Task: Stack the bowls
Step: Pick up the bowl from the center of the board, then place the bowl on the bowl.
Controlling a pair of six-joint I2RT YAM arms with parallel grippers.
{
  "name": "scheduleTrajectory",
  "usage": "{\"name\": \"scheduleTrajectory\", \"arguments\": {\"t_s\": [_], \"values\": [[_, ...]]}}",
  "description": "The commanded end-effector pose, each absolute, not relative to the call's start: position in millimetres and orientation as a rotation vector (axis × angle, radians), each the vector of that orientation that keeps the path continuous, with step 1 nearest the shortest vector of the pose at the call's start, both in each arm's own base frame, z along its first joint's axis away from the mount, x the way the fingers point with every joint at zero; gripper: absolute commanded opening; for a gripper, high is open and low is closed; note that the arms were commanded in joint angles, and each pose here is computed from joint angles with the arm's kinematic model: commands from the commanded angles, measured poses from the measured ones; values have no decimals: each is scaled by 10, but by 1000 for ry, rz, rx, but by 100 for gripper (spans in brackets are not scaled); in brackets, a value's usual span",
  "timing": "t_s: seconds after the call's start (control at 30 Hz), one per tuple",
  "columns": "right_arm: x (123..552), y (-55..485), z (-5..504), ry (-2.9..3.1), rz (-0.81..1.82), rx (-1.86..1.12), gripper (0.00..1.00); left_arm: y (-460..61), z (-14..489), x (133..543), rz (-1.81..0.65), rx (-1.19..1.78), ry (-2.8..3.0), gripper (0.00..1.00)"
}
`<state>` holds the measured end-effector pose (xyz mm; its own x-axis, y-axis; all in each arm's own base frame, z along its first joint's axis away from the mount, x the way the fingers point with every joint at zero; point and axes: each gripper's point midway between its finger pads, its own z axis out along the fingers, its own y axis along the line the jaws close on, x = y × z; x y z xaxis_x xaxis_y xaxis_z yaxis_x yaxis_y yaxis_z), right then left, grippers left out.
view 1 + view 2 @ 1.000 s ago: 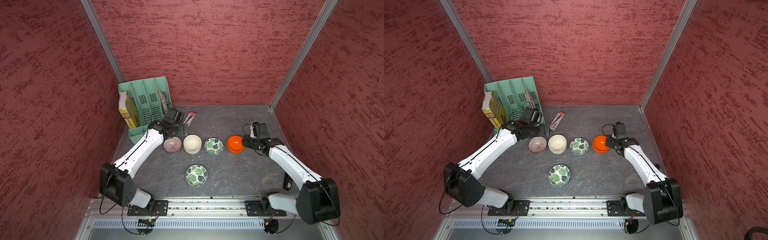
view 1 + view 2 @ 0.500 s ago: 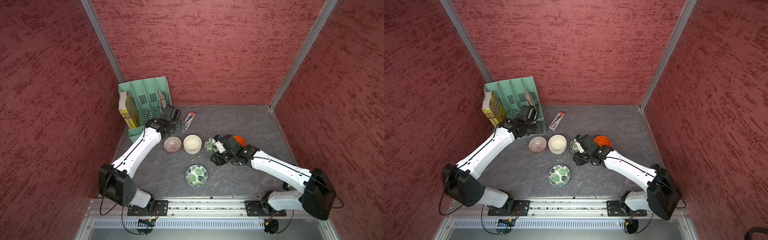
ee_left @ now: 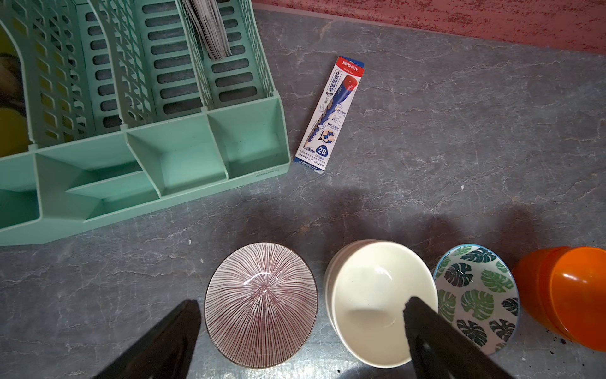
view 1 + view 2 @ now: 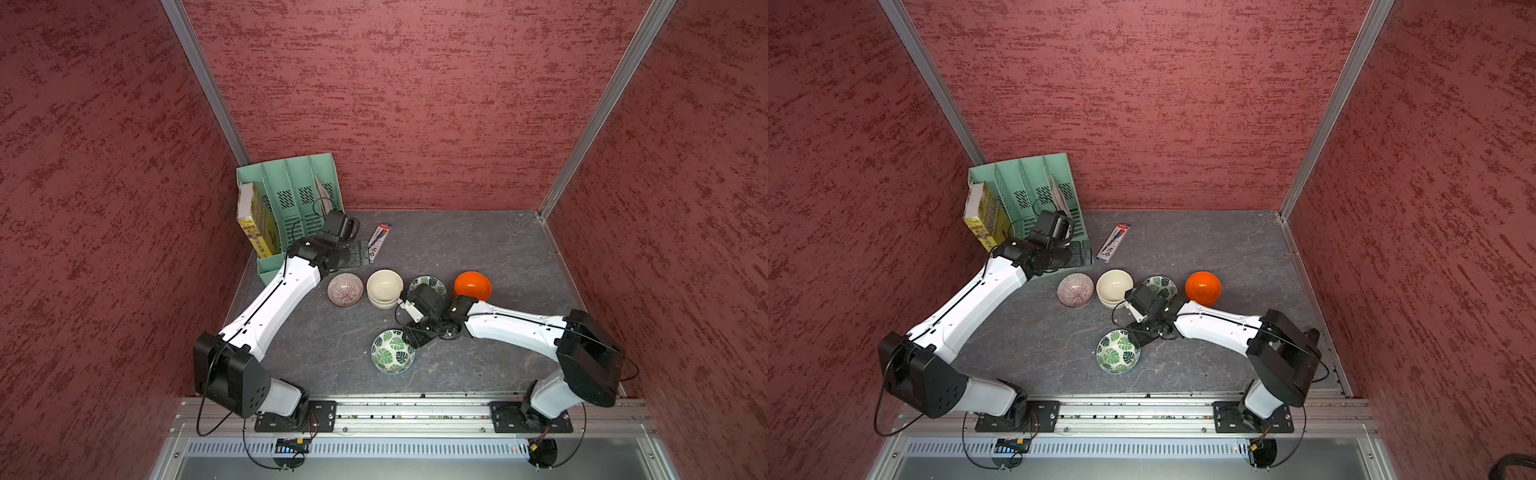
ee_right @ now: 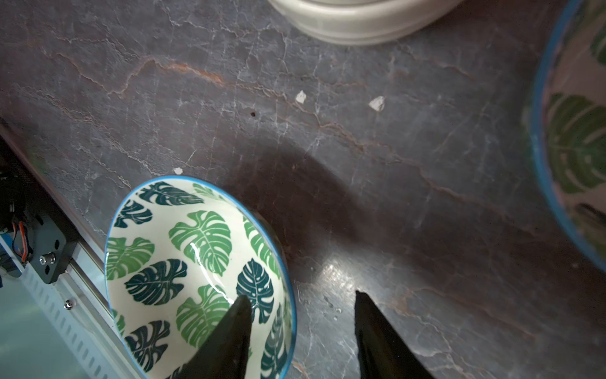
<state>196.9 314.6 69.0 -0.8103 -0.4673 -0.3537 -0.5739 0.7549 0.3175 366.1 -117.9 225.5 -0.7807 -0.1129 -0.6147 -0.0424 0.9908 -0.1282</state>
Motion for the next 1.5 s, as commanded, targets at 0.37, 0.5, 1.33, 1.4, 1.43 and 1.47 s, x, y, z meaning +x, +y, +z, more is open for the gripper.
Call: {"name": "scheduleTrajectory", "arguments": {"t_s": [0.37,0.5,1.33,1.4,1.43,1.47], "values": [[2001,3324,669,2674,677,-814,22,-1065,2284,3615,-121,-125,2446,100],[2002,3337,716,2658,696,-807,12,-1048,2292,3610,-122,-128,2443,100],[2854,2141,1911,2407,794,-377,5,-1059,2318,3635,-158,-141,2435,100],[2969,2103,1881,2416,781,-356,5,-1072,2323,3639,-162,-138,2435,100],[3026,2080,1864,2420,774,-345,5,-1077,2322,3645,-163,-138,2436,100],[3077,2065,1833,2429,766,-339,5,-1078,2320,3644,-161,-137,2438,100]]}}
